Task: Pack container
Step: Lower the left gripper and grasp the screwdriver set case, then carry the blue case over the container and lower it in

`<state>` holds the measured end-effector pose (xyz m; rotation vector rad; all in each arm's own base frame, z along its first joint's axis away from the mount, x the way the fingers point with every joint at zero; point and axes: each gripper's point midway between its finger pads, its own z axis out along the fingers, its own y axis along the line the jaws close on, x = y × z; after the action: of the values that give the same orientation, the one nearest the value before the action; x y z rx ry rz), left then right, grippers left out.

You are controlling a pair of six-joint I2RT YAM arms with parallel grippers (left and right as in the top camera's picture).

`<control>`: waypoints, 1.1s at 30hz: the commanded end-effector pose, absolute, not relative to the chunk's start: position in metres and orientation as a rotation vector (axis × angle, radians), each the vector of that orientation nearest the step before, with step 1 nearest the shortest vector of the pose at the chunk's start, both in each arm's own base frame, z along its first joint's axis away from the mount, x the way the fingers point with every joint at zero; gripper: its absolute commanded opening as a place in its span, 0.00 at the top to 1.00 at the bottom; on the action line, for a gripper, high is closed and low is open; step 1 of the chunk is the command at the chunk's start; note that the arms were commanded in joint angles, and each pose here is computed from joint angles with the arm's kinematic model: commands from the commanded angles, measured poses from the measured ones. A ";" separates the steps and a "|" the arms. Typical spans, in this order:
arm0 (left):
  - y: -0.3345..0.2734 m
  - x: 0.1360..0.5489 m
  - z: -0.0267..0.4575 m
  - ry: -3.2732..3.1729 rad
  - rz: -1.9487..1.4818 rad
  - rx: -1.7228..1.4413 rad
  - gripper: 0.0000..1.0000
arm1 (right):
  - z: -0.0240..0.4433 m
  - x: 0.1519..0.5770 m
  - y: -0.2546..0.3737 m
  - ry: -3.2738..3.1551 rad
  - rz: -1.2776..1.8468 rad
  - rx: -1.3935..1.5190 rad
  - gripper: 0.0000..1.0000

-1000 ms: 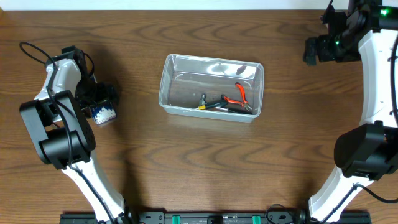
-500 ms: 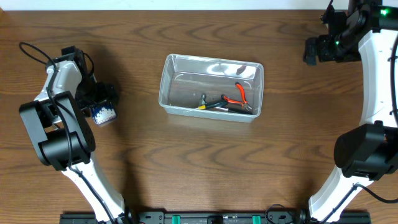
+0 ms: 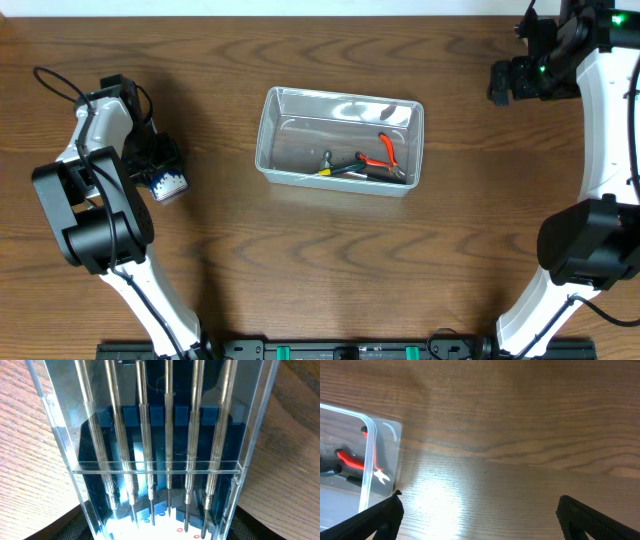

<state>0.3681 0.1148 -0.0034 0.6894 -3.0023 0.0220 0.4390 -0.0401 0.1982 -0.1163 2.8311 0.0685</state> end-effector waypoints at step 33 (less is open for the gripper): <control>-0.084 0.422 0.255 -3.581 -0.020 -0.821 0.94 | 0.198 0.440 -0.043 2.824 0.067 -0.164 0.01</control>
<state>0.4315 -0.0313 0.2508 -0.2497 -3.6562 -0.0047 0.4396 -0.0402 0.1984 -0.1492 2.8266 0.0621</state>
